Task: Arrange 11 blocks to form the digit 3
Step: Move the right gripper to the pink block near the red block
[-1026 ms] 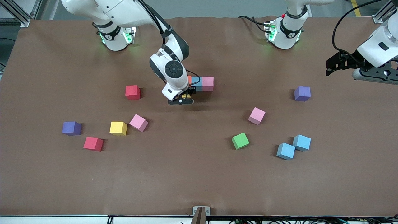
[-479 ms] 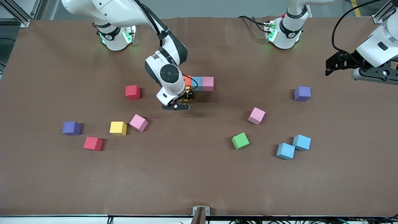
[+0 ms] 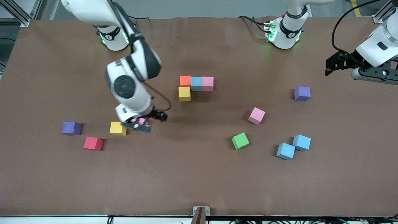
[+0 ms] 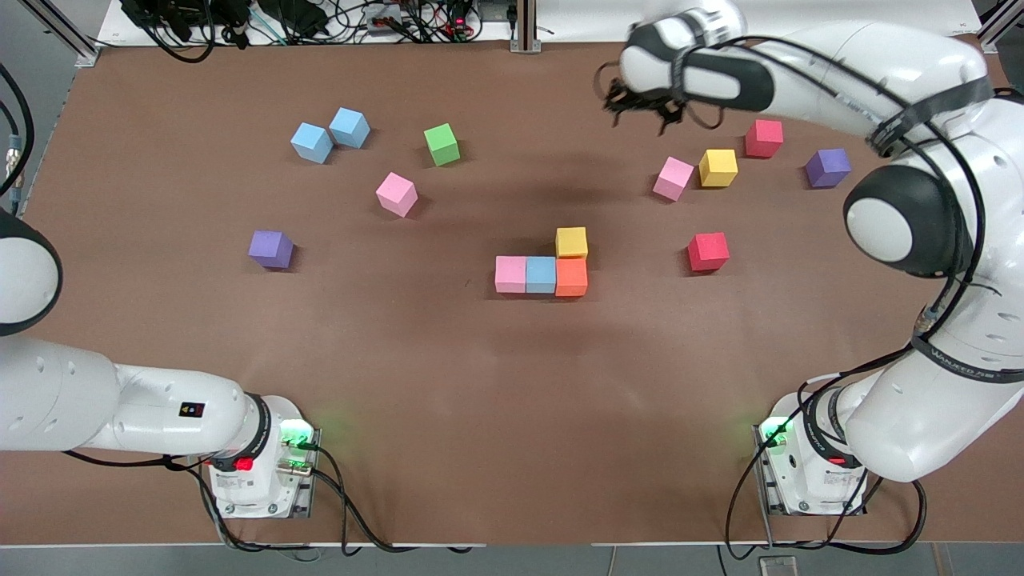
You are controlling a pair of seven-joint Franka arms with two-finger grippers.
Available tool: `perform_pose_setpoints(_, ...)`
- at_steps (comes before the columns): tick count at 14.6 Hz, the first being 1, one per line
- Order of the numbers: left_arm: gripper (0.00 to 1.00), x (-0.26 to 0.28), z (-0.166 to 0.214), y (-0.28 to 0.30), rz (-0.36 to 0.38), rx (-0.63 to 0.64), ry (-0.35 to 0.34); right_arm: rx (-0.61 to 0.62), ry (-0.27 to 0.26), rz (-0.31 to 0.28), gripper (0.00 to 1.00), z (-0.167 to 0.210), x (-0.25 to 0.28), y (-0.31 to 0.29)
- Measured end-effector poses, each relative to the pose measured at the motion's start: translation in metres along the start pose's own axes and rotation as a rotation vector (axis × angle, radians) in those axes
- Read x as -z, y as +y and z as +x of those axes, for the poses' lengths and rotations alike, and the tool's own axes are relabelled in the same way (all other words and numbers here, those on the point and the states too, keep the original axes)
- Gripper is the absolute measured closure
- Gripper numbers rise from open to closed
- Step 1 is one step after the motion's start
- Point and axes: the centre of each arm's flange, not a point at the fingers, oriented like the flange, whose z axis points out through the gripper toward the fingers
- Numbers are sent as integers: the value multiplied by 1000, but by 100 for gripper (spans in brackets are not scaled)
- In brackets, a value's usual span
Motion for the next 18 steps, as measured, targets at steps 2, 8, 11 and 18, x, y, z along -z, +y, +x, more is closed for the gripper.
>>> perform_pose_setpoints(2, 0, 0, 0, 0, 0, 0, 0, -55, -11, -15, 0, 23, -15, 29)
perform_pose_setpoints(8, 0, 1, 1, 0, 1, 0, 10, -114, -47, -48, 0, 34, -55, 54)
perform_pose_setpoints(11, 0, 2, 2, -1, 1, 1, 18, -137, -62, -66, 0, 39, -82, 64)
perform_pose_setpoints(18, 0, 1, 7, -8, 3, 13, 43, -200, -108, -40, 0, 31, -113, 79)
